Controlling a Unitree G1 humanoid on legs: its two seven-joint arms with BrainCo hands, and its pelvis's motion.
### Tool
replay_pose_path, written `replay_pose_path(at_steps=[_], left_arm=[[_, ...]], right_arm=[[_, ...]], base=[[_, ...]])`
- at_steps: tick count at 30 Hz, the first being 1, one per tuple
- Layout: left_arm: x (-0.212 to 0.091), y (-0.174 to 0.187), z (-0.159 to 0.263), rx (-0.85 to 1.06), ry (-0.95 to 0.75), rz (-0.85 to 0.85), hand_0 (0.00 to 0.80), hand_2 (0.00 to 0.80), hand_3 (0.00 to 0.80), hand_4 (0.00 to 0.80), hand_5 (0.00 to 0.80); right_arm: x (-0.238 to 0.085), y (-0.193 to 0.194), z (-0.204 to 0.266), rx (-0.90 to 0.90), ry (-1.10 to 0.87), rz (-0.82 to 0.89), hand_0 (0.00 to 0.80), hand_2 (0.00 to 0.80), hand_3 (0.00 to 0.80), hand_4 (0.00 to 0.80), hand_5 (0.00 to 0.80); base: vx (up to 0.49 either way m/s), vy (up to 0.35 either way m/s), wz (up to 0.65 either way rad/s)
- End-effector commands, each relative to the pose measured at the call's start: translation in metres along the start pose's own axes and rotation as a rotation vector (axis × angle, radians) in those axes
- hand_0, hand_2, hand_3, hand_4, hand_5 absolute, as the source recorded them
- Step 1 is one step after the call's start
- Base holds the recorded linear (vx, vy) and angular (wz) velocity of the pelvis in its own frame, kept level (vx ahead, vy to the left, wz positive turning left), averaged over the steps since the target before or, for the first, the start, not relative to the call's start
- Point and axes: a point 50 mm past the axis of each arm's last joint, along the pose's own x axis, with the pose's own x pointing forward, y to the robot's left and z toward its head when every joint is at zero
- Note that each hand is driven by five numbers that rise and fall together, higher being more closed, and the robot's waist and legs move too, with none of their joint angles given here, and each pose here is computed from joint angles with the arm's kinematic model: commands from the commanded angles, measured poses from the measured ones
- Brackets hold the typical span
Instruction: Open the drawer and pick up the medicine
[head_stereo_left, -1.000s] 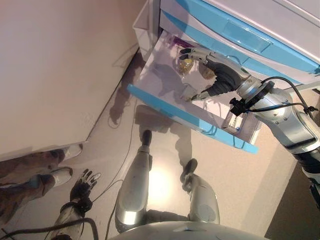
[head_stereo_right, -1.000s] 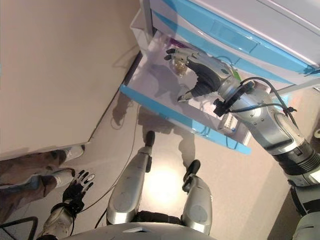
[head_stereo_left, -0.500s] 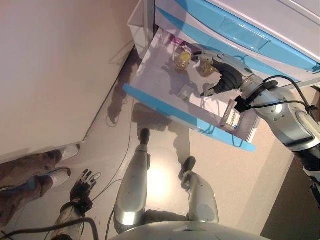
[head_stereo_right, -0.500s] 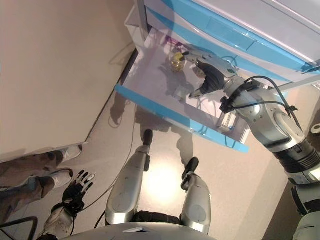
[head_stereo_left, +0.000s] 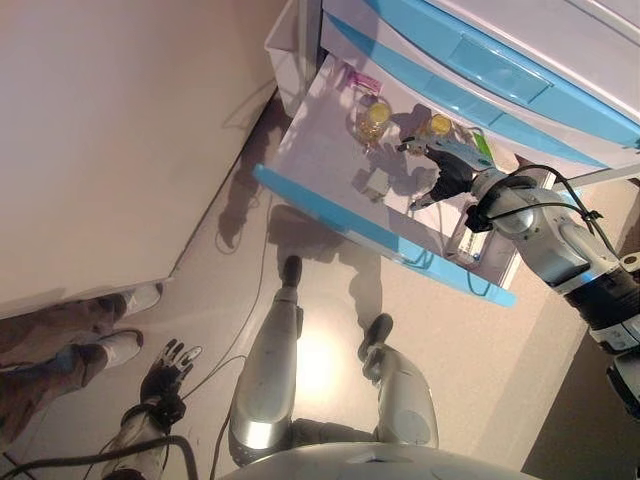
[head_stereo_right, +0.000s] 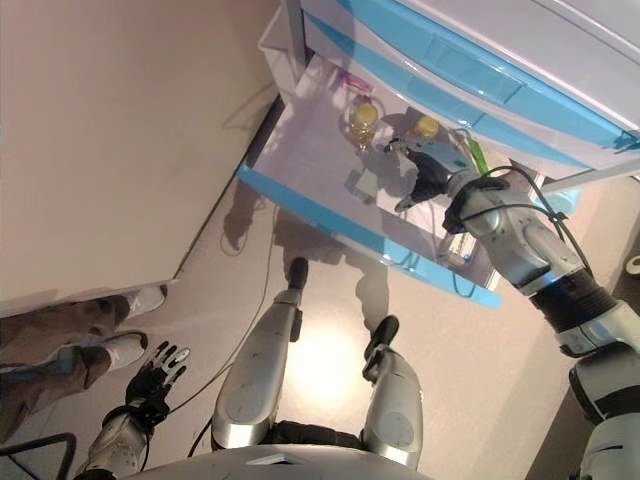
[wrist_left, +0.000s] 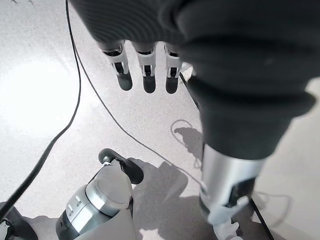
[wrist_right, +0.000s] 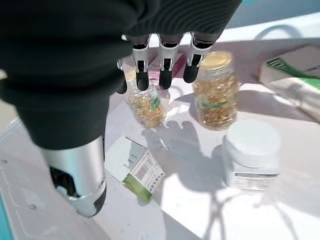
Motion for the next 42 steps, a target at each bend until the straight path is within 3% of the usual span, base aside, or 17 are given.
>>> replay_pose_path(at_steps=[1, 15, 37, 38, 40, 42], left_arm=[[-0.008, 0.004, -0.008, 0.031, 0.032, -0.001, 0.000, 0.000, 0.000, 0.000, 0.000], [-0.005, -0.003, -0.008, 0.036, 0.037, -0.015, 0.000, 0.000, 0.000, 0.000, 0.000], [-0.004, -0.008, -0.010, 0.045, 0.043, -0.042, 0.000, 0.000, 0.000, 0.000, 0.000], [-0.004, -0.009, -0.010, 0.047, 0.044, -0.042, 0.000, 0.000, 0.000, 0.000, 0.000], [-0.004, -0.008, -0.010, 0.048, 0.043, -0.041, 0.000, 0.000, 0.000, 0.000, 0.000], [-0.005, -0.008, -0.010, 0.048, 0.045, -0.040, 0.000, 0.000, 0.000, 0.000, 0.000]], right_arm=[[0.004, -0.017, 0.011, -0.051, -0.065, -0.040, 0.000, 0.000, 0.000, 0.000, 0.000], [0.016, -0.004, 0.023, -0.043, -0.097, 0.017, 0.000, 0.000, 0.000, 0.000, 0.000], [0.031, 0.023, -0.001, -0.077, 0.020, 0.074, 0.000, 0.000, 0.000, 0.000, 0.000], [0.031, 0.024, -0.001, -0.081, 0.022, 0.071, 0.085, 0.085, 0.085, 0.085, 0.085], [0.032, 0.022, -0.001, -0.091, 0.023, 0.068, 0.800, 0.800, 0.800, 0.800, 0.800], [0.032, 0.022, -0.001, -0.100, 0.021, 0.066, 0.800, 0.800, 0.800, 0.800, 0.800]], base=[[0.000, 0.000, 0.00], [0.001, 0.004, 0.03], [-0.001, 0.002, 0.01], [0.003, -0.003, 0.03], [0.000, 0.000, 0.00], [0.000, 0.000, 0.00]])
